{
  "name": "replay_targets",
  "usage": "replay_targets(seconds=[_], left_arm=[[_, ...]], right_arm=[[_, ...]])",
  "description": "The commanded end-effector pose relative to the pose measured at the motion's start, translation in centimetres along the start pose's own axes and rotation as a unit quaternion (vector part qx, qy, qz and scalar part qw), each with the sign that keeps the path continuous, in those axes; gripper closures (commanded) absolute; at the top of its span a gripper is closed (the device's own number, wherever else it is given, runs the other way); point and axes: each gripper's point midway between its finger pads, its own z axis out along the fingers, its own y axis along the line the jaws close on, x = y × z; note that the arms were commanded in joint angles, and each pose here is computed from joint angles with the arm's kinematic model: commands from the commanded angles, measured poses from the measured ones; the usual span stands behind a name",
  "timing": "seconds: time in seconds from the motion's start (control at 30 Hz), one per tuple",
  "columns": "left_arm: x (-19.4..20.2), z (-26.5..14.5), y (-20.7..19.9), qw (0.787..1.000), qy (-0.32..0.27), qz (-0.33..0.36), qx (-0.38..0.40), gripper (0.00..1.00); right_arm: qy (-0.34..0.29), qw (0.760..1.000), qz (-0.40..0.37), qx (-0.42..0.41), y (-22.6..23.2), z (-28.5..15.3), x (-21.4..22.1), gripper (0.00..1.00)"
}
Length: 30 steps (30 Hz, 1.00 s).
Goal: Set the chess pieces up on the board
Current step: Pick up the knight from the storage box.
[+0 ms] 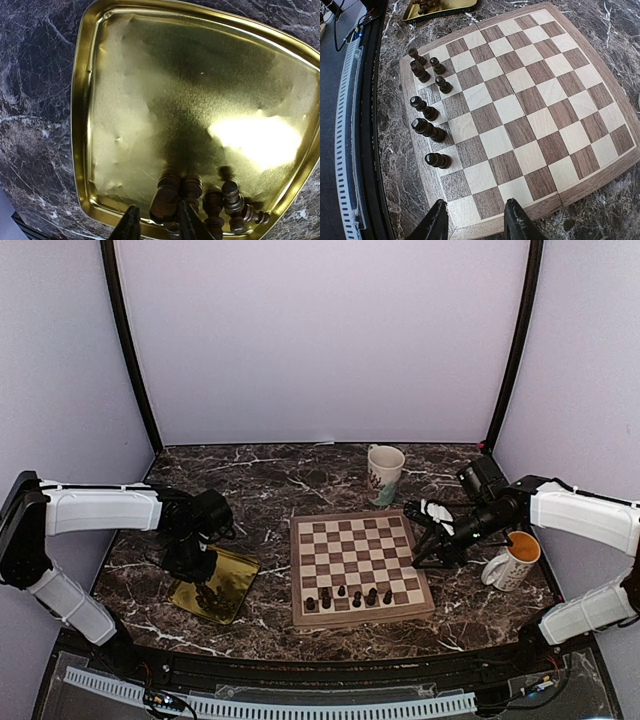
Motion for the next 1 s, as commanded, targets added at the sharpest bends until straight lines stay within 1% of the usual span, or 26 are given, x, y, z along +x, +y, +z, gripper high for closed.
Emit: replay_targets(seconds=[0.0, 0.1, 0.2, 0.33, 0.43, 0.6, 0.8, 0.87, 0.97], left_arm=[[0.1, 0.9, 0.0, 1.000, 0.008, 0.007, 0.003, 0.72], [0.2, 1.6, -0.2, 1.000, 0.013, 0.011, 0.005, 0.72], [0.0, 2.0, -0.5, 1.000, 0.016, 0.016, 0.009, 0.75], [-0.4, 2.2, -0.4, 1.000, 0.016, 0.024, 0.000, 0.84], [-0.9, 1.5, -0.2, 1.000, 0.010, 0.027, -0.007, 0.89], [-2.2, -1.0, 0.0, 0.999, -0.021, 0.032, -0.005, 0.91], [-4.7, -4.5, -1.0, 0.996, -0.077, 0.040, 0.029, 0.91], [-5.3, -5.2, -1.5, 0.994, -0.089, 0.048, 0.042, 0.91], [-6.0, -5.5, -2.0, 0.993, -0.089, 0.060, 0.046, 0.92]], right_arm=[[-0.003, 1.000, -0.005, 0.005, -0.1, 0.0, 0.1, 0.61], [-0.002, 1.000, -0.004, 0.005, -0.2, 0.0, 0.1, 0.61], [0.000, 1.000, -0.003, 0.005, -0.3, 0.1, 0.2, 0.62], [0.002, 1.000, -0.002, 0.004, -0.2, 0.1, 0.3, 0.61], [0.003, 1.000, -0.002, 0.005, -0.3, 0.2, 0.4, 0.61], [0.004, 1.000, -0.002, 0.006, -0.3, 0.2, 0.4, 0.62], [0.003, 1.000, -0.003, 0.006, -0.3, 0.1, 0.3, 0.62], [0.003, 1.000, -0.004, 0.007, -0.3, 0.1, 0.3, 0.62], [0.003, 1.000, -0.004, 0.009, -0.3, 0.0, 0.3, 0.62]])
